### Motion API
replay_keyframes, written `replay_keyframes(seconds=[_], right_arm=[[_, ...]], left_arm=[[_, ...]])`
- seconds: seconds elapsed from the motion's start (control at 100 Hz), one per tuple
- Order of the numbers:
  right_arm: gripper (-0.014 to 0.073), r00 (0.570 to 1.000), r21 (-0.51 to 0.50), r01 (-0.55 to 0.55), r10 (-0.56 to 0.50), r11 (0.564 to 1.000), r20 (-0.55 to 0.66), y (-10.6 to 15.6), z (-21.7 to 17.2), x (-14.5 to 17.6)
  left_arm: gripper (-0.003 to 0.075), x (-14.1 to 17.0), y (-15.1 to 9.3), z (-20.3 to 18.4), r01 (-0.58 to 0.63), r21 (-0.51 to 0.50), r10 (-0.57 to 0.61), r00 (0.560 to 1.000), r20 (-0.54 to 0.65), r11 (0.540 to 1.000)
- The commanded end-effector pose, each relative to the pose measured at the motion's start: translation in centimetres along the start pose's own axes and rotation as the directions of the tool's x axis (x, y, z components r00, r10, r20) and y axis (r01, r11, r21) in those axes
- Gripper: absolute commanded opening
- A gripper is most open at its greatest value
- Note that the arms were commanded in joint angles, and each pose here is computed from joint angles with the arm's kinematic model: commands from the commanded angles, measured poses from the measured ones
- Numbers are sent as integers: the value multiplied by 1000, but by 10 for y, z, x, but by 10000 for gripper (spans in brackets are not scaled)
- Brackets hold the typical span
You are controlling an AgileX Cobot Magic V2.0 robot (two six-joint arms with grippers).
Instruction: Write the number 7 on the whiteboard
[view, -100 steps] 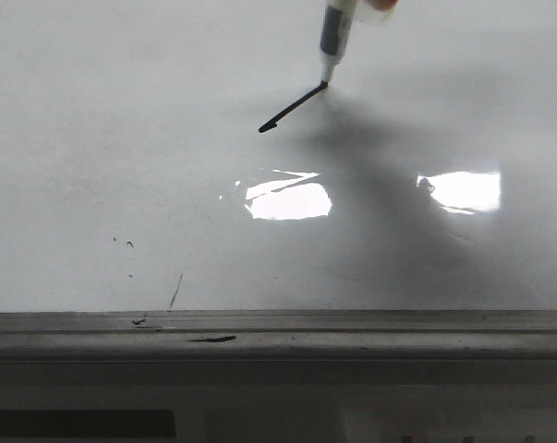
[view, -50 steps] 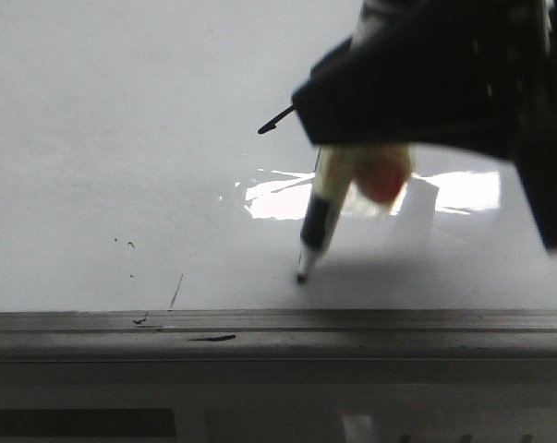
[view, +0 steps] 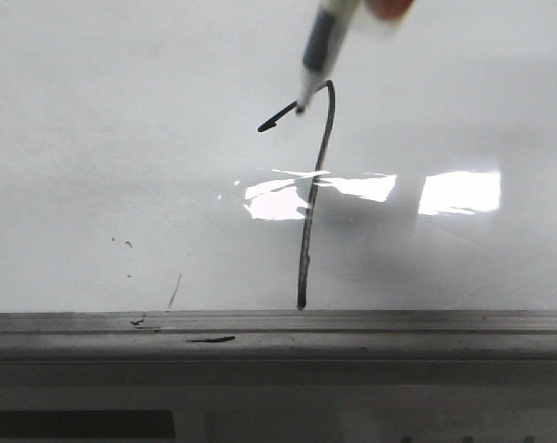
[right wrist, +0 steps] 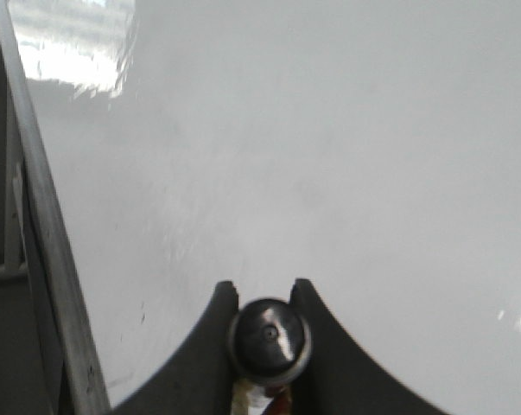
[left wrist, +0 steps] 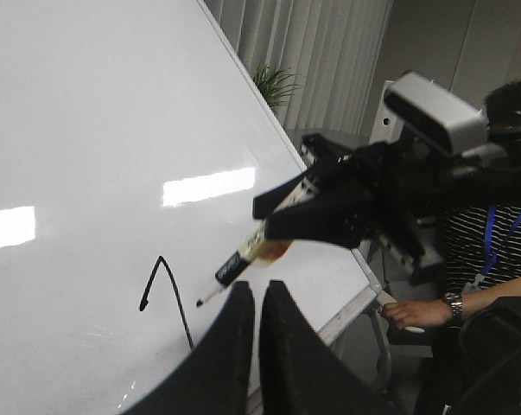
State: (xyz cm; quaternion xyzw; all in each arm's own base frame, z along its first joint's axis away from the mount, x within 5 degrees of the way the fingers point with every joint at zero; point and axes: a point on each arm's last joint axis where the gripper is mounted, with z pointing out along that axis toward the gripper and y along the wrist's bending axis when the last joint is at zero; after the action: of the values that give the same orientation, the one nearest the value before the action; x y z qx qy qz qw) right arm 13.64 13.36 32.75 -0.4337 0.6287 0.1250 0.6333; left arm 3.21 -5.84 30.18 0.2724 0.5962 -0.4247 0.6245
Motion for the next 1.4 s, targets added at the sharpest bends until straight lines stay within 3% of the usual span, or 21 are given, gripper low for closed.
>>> replay_keyframes(seconds=[0.0, 0.09, 0.24, 0.34, 0.55, 0.8, 0.96, 1.26, 1.39], right_arm=[[-71, 994, 1, -26, 26, 1000, 110, -8, -7, -27], [-71, 991, -26, -23, 26, 999, 132, -6, -7, -29], [-71, 985, -104, -74, 88, 992, 145, 2, -1, -28], [-71, 981, -160, -95, 119, 983, 152, 7, 3, -28], [-71, 970, -297, -142, 192, 944, 147, 19, 12, -26], [-71, 985, -417, -87, 140, 905, 99, 34, 11, -17], [-71, 985, -421, -86, 141, 903, 101, 34, 10, -17], [-71, 982, -461, -80, 148, 884, 114, 37, 9, -19], [-71, 982, -467, -79, 149, 881, 116, 38, 9, -19]], left_arm=[[-18, -8, 0, 2, 19, -9, -18, 1000, 19, 1000], [36, -6, 0, 3, -5, -9, 5, 1000, 4, 1000], [277, 0, 3, 15, -6, -20, 5, 998, -62, 1000], [353, 8, 6, 27, -7, -33, 2, 990, -139, 999], [355, 18, 3, 48, -73, 40, 81, 955, -285, 997], [355, 4, -1, 56, -116, 75, 132, 953, -272, 990], [355, 12, -8, 58, -109, 177, 166, 922, -349, 978], [355, 22, -7, 79, -62, 198, 147, 881, -450, 978], [355, 17, -7, 95, -98, 227, 195, 868, -457, 969]])
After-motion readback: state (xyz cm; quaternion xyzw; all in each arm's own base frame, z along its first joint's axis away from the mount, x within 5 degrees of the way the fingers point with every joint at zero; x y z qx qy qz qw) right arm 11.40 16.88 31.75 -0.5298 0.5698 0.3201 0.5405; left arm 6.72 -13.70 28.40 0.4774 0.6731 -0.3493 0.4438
